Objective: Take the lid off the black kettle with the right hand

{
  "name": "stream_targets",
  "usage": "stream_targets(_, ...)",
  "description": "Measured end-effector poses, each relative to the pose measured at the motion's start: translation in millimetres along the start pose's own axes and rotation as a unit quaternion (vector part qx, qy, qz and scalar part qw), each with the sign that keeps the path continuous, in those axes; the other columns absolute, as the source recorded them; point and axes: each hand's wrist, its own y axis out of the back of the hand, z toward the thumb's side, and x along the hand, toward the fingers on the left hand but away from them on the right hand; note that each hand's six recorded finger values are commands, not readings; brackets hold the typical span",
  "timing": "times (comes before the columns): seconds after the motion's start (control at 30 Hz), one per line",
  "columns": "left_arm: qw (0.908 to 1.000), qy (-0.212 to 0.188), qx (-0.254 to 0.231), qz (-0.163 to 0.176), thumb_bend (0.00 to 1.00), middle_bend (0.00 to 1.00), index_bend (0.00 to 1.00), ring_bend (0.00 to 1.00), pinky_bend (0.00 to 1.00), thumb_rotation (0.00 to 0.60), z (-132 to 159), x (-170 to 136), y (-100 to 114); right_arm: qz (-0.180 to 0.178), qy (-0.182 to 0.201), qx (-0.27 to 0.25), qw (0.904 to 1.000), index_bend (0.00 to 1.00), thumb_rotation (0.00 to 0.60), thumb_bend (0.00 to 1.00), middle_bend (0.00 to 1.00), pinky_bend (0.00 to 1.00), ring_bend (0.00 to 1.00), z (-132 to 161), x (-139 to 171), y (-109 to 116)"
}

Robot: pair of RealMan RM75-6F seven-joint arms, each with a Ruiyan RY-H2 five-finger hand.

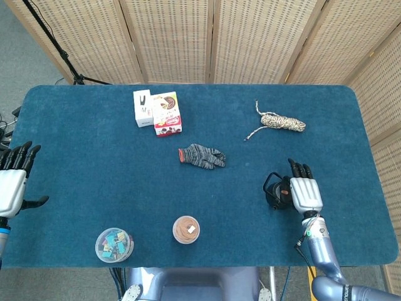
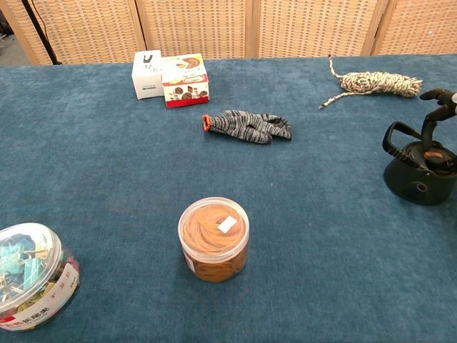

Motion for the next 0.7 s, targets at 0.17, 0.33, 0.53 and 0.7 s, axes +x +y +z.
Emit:
stream_targets(0.17,1.0,0.0,0.001,0.0,0.0,0.0,0.0,0.0,0.0,0.6,0.1,0.0,-0.2,0.0,0.0,0.0,1.0,0.65,0.6,0.44,0.02,0.0,0.0,-0.5,0.6,0.1)
stream_targets(0.33,1.0,-0.001,0.001,0.0,0.0,0.0,0.0,0.0,0.0,0.6,0.9,-0.2,-0.3,0.001,0.002,-0.001,1.0,0.66,0.6,0.47,0.02,0.0,0.0,0.4,1.5,0.1)
stream_targets(0.53,1.0,-0.001,0.0,0.001,0.0,0.0,0.0,0.0,0.0,0.6,1.3,-0.5,0.4,-0.005,0.001,-0.001,1.0,0.66,0.6,0.47,0.03,0.0,0.0,0.5,1.7,2.3)
stream_targets(0.7,1.0,-0.001,0.001,-0.001,0.0,0.0,0.0,0.0,0.0,0.6,1.3,-0.3,-0.2,-0.009,0.002,0.0,1.0,0.66,0.6,0.47,0.03,0.0,0.0,0.9,2.4,5.2)
